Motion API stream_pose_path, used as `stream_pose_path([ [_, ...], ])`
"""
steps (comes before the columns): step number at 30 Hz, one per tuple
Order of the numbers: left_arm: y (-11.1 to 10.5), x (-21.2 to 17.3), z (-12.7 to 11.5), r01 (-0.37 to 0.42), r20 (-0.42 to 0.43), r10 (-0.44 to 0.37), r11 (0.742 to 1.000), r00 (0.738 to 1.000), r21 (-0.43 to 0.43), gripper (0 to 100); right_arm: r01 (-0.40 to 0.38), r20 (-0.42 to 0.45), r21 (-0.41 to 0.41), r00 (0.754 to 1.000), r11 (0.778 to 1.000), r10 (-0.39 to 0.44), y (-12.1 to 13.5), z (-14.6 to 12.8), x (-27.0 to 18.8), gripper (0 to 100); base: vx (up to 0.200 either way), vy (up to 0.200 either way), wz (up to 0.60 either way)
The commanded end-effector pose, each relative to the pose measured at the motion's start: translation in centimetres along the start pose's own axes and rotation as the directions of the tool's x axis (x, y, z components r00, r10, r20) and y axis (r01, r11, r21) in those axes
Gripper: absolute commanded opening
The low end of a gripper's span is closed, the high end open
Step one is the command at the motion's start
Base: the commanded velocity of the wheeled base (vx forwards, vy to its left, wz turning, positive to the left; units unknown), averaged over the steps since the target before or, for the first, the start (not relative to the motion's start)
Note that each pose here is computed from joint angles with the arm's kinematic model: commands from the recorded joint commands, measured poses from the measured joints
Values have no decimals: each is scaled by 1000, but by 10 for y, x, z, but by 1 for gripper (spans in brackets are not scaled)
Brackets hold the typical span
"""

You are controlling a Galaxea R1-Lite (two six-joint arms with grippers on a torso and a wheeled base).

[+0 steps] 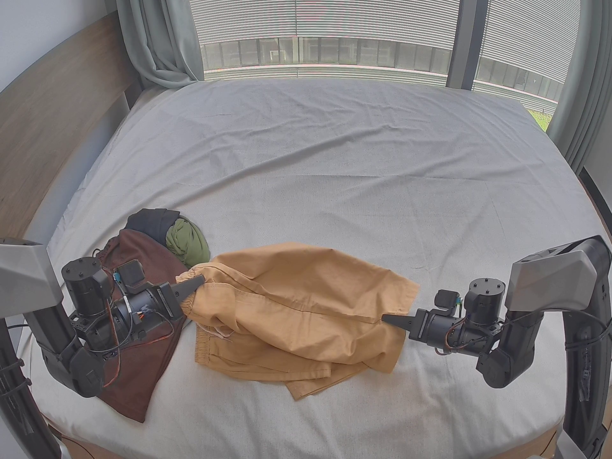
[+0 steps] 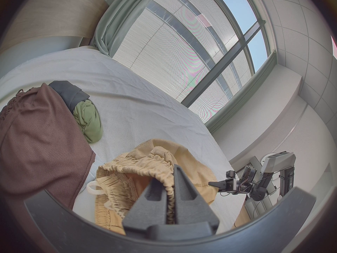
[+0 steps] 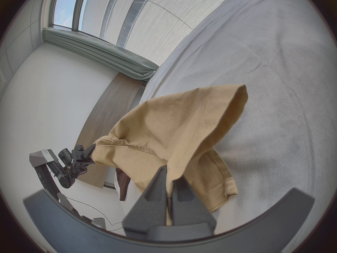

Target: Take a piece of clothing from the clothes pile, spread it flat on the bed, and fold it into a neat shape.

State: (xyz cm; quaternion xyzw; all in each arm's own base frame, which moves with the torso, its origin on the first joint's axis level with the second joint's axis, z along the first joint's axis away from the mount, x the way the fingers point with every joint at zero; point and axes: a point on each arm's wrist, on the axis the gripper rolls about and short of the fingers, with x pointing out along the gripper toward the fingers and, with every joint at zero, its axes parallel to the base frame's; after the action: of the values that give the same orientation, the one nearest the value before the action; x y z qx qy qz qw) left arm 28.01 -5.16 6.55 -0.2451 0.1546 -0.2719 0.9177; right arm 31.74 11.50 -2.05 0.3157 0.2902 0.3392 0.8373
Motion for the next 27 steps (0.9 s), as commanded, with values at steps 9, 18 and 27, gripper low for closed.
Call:
stream_pose_path([
  [9, 6, 3, -3, -14, -7, 13, 1000, 1000, -10, 0, -113, -106, 30, 988, 993, 116, 13, 2, -39, 0, 0, 0, 0],
  [18, 6, 3, -2, -13, -6, 13, 1000, 1000, -8, 0, -104, -137, 12, 985, 994, 105, 5, -7, -34, 0, 0, 0, 0],
  [27, 6, 3, -2, -11, -5, 11, 1000, 1000, -7, 0, -105, -155, -21, 983, 994, 100, 0, -14, -27, 100, 0, 0, 0],
])
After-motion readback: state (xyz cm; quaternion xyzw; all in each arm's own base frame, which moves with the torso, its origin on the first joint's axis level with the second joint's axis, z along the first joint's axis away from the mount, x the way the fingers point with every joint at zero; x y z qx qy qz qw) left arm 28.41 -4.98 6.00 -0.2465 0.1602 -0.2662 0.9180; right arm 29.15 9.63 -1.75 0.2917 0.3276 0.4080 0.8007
